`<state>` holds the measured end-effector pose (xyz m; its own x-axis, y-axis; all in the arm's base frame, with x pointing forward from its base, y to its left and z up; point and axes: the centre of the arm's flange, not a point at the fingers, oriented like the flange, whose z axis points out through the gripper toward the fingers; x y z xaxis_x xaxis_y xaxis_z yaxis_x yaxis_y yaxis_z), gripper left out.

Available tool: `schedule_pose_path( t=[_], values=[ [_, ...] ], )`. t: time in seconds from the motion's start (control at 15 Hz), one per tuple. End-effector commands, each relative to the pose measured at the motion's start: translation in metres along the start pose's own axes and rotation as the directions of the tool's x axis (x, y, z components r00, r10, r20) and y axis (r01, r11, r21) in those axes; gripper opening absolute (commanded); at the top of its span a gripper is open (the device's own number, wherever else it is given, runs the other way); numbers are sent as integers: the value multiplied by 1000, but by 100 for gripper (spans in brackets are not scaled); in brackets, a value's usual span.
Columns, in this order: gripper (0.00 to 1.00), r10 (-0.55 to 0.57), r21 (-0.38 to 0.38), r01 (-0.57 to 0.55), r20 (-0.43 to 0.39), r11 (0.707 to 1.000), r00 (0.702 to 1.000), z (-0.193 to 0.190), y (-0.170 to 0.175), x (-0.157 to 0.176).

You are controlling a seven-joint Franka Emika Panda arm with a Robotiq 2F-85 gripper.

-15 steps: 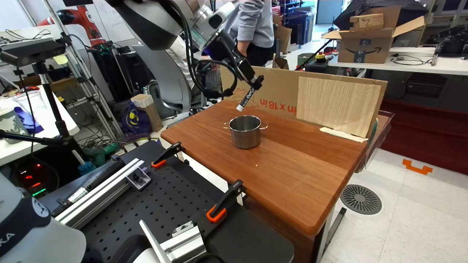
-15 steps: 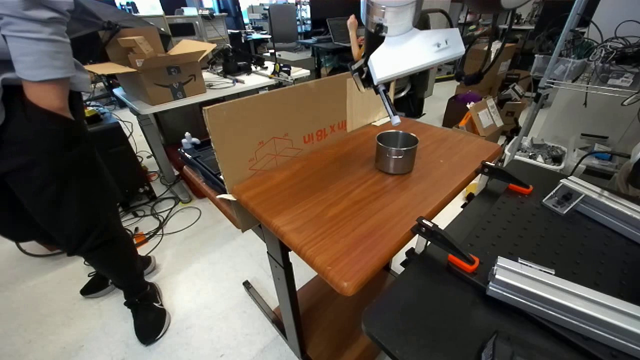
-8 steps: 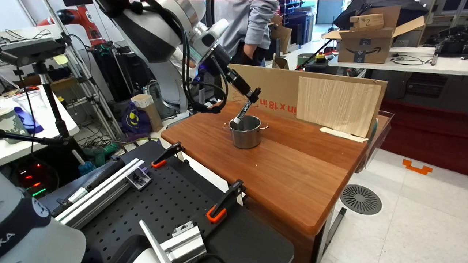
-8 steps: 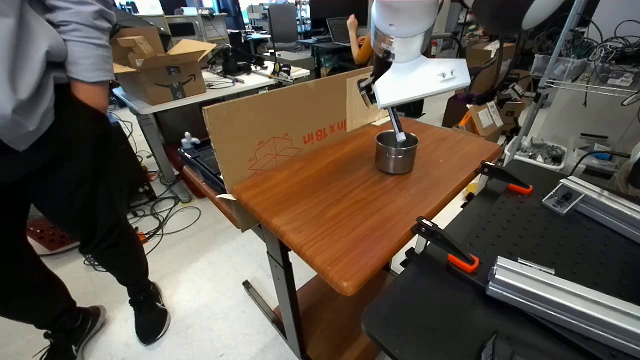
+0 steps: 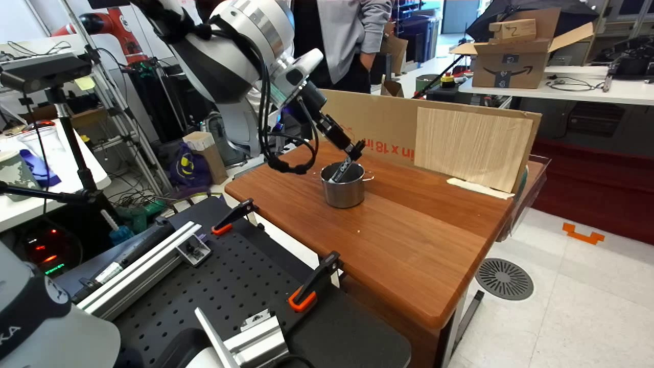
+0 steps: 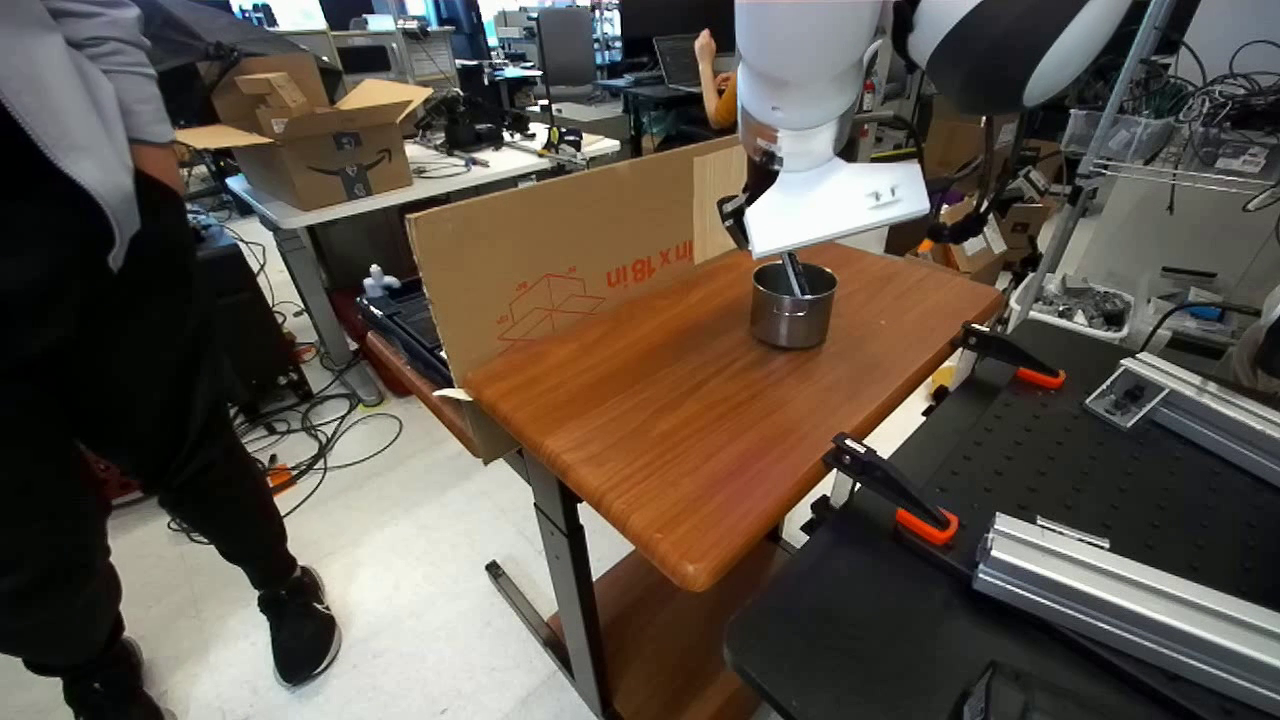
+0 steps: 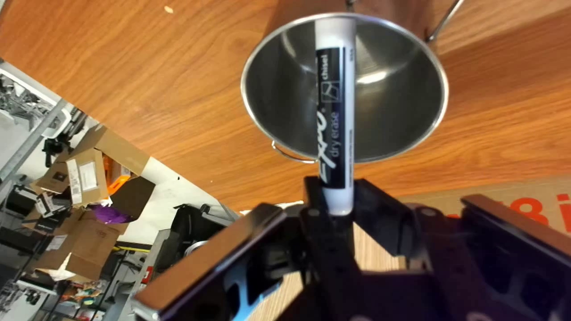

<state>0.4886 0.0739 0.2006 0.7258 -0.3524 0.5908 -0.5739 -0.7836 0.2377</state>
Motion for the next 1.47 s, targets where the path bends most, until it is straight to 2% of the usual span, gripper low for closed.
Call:
schedule_pose_path(
  t=[0.0, 0.13, 0.53, 1.0, 1.4],
  values=[
    [48, 5, -23, -6, -24, 1000, 1000, 7, -9, 0],
    [56, 2, -29, -3, -24, 1000, 1000, 10, -11, 0],
    [99, -6, -48, 5, -24, 999, 1000, 8, -20, 0],
    [100, -7, -42, 7, -12, 999, 1000, -1, -19, 4],
    [100, 0, 8, 0, -40, 1000, 999, -43, -12, 23]
  ],
)
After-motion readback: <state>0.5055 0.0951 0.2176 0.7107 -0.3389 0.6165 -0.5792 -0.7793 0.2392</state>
